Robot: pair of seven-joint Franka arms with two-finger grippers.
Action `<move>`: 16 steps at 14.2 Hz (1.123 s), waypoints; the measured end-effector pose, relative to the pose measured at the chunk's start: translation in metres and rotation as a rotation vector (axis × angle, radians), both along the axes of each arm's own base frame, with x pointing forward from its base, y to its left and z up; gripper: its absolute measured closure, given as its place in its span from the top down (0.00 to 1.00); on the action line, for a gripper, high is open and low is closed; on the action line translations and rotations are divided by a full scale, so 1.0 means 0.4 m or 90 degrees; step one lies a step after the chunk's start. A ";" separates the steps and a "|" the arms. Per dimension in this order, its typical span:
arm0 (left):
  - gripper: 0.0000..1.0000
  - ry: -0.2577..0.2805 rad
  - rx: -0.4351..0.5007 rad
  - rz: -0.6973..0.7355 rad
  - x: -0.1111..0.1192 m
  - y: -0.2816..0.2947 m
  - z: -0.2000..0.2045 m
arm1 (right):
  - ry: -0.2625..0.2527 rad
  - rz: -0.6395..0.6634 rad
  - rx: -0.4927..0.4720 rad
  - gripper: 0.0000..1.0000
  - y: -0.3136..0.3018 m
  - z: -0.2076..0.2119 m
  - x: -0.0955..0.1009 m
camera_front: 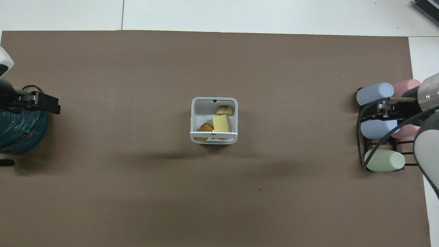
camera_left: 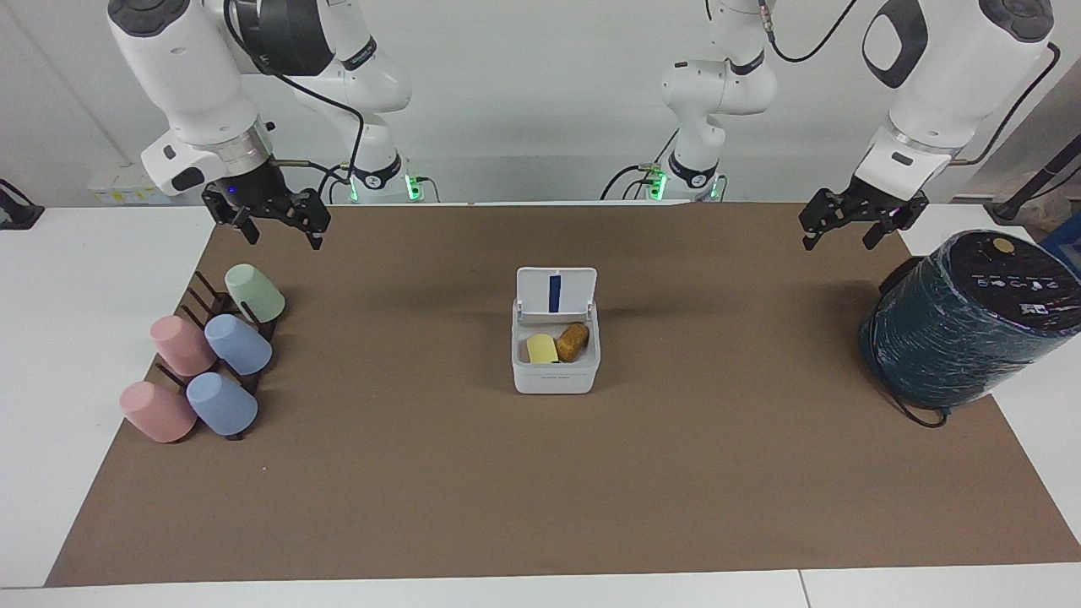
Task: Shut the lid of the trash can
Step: 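Move the left gripper toward the small white trash bin, then push the white lid shut over the bin with the left gripper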
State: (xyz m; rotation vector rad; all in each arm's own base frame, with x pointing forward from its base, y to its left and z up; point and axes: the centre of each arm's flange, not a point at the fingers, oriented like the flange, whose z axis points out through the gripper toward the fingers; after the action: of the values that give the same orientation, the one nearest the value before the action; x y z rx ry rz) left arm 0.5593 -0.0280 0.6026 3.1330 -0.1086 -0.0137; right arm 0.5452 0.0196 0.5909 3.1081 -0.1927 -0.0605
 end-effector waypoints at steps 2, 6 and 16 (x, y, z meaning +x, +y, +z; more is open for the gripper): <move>1.00 0.000 0.000 -0.005 -0.001 -0.011 0.000 | 0.000 0.000 0.000 1.00 0.000 0.000 0.000; 1.00 0.002 0.000 -0.019 -0.011 -0.116 -0.004 | 0.000 0.000 0.000 1.00 0.000 0.000 0.000; 0.58 0.002 -0.069 0.035 -0.276 -0.675 -0.140 | 0.000 0.000 0.000 1.00 0.000 0.000 0.000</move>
State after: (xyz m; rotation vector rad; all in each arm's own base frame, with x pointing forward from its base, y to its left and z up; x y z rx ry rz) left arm 0.4487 -0.2980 0.5465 3.0261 -0.0225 -0.0117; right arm 0.5452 0.0196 0.5909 3.1081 -0.1927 -0.0605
